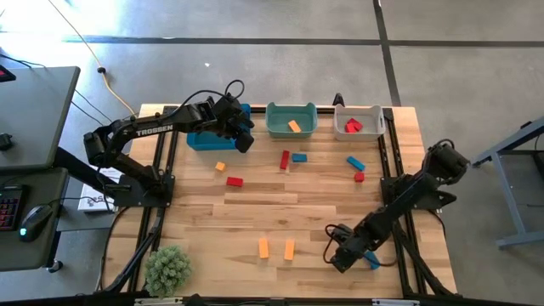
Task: Sort & place blocks by color
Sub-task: Put the yellow block into the green bin
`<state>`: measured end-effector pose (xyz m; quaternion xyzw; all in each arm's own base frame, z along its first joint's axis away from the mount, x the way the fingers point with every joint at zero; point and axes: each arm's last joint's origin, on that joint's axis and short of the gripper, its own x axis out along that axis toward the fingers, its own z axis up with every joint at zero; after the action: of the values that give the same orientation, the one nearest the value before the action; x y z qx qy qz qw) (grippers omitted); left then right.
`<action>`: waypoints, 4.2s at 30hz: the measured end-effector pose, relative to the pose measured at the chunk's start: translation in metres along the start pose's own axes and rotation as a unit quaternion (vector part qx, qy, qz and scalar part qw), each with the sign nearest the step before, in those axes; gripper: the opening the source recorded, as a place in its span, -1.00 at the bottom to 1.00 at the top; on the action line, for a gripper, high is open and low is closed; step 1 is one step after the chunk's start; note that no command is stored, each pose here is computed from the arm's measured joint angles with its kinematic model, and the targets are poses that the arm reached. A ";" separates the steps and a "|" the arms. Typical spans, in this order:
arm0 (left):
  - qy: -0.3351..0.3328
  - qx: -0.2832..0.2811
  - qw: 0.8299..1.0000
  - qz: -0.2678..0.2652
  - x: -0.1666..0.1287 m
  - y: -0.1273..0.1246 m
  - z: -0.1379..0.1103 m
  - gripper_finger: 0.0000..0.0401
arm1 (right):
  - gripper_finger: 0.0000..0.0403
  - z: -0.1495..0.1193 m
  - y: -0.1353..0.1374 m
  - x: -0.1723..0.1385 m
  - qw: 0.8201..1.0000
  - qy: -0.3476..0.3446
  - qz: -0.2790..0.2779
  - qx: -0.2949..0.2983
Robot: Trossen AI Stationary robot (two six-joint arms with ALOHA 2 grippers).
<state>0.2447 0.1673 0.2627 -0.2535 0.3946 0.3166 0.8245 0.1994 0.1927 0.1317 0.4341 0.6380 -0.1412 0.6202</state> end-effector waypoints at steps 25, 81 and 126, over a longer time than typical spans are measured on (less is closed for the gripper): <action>-0.006 -0.012 1.000 0.022 0.000 0.012 0.003 -0.03 | -0.50 0.016 -0.004 -0.045 0.993 -0.111 0.035 0.034; -0.127 -0.025 0.991 0.034 -0.007 0.054 0.033 -0.03 | -0.50 0.261 -0.124 -0.270 0.642 -0.764 0.036 -0.051; 0.111 -0.170 0.973 0.105 -0.004 0.013 -0.026 -0.03 | -0.36 0.384 -0.170 -0.226 0.929 -0.344 -0.041 -0.129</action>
<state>0.2211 0.1572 0.2496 -0.3806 0.4487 0.4338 0.6824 0.2997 -0.2679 0.2041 0.2486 0.4159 -0.2234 0.8458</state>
